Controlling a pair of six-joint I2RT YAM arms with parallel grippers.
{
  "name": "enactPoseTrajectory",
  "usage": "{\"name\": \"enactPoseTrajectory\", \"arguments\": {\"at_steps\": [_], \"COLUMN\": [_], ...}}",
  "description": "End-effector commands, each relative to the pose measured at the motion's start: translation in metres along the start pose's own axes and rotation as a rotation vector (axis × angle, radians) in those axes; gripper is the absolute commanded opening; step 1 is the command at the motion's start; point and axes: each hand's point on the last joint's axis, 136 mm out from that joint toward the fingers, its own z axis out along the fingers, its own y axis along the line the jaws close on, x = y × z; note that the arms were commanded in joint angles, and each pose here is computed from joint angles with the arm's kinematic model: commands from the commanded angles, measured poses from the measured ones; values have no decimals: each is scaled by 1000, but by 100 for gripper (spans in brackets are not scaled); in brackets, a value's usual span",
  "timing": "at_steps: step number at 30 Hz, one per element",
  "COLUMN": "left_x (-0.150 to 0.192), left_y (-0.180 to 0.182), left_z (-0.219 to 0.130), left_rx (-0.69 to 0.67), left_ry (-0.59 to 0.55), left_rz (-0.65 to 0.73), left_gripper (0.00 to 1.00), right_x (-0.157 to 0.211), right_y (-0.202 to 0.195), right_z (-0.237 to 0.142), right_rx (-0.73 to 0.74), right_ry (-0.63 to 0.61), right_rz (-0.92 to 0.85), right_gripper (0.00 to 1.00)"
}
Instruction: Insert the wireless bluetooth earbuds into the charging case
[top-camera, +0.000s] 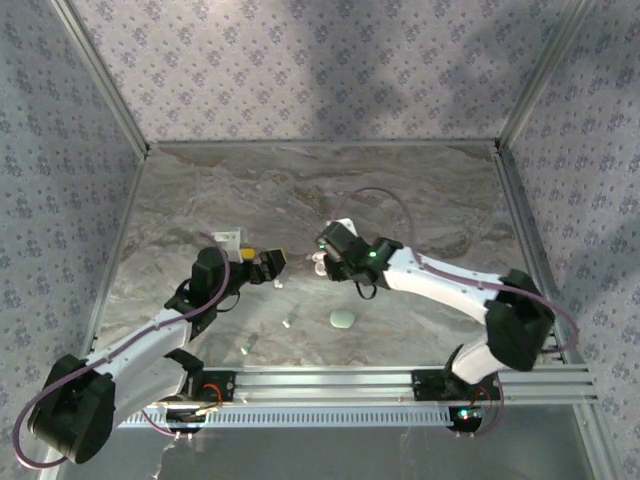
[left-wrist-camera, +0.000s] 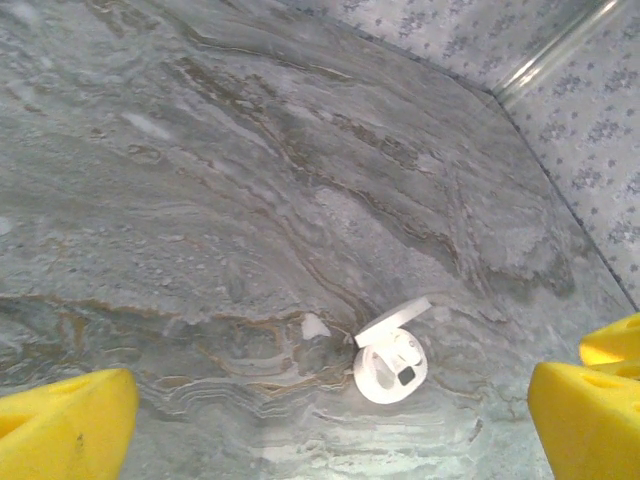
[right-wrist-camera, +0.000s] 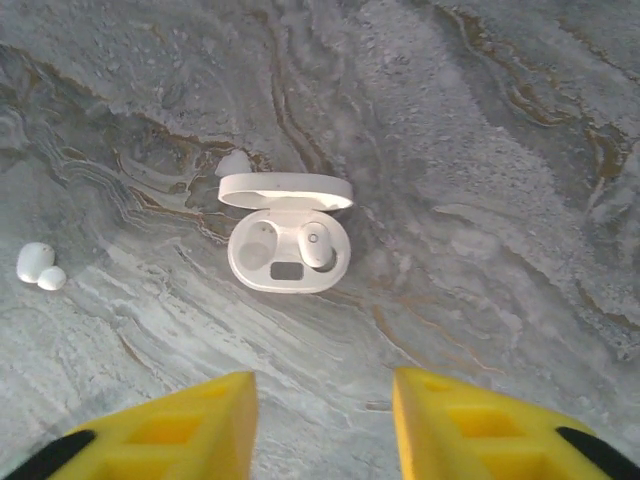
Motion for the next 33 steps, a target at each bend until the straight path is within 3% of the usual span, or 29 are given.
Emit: {"name": "enactPoseTrajectory", "arguments": {"at_steps": [1,9,18,23,33], "left_x": [-22,-2,22,26,10], "left_y": [-28,-65,-105,-115,-102], "left_z": [2,11,15,11,3], "left_rx": [62,104,162,184,152], "left_ry": [-51,13,62,55,-2], "left_rz": [76,239,423,467,397], "left_gripper": [100,100,100,100,100], "right_x": [-1,20,39,36,21], "right_y": [-8,-64,-81,-75,-66], "right_z": [-13,-37,-45,-44,-39], "right_rx": [-116,-202,-285,-322,-289], "right_ry": [-26,-74,-92,-101,-138], "right_rz": [104,274,341,338,365], "right_gripper": [49,74,99,99,100]}}
